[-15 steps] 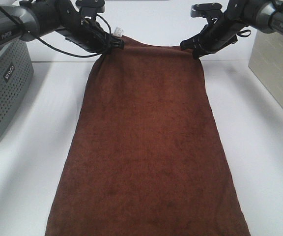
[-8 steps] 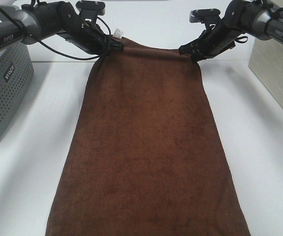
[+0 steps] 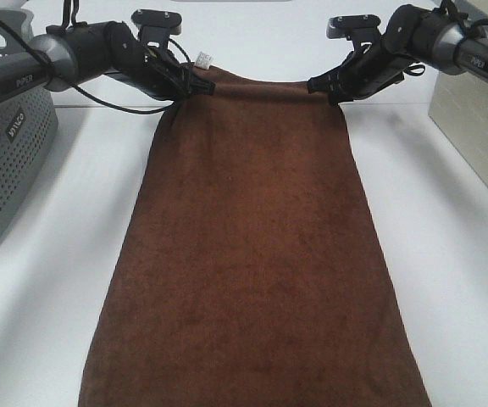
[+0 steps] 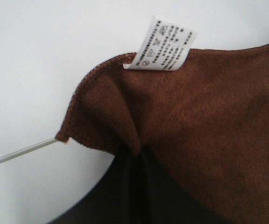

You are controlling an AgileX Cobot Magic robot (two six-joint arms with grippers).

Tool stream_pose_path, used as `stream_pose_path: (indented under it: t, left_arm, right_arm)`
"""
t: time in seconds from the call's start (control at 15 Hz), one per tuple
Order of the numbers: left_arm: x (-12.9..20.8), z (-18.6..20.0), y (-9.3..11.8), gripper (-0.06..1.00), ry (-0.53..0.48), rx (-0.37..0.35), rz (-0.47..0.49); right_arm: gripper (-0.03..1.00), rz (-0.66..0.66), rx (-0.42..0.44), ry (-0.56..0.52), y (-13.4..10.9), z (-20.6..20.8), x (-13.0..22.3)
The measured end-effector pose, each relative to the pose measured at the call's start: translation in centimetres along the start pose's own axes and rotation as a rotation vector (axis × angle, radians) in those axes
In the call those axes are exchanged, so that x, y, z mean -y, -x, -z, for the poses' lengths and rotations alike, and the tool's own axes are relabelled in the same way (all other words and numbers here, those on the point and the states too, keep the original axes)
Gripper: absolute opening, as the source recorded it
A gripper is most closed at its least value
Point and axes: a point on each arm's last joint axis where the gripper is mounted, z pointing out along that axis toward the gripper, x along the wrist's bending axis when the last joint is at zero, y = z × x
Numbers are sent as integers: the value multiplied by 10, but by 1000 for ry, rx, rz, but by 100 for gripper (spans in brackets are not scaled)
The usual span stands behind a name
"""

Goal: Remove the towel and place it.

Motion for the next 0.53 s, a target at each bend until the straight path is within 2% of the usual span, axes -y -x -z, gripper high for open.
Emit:
stream_pose_path:
  t: [0.53]
  left_arm:
    - [-1,-1,-1,0,21,-5,0]
  right_arm:
    - [1,-12,-6,9,-1,0,-1]
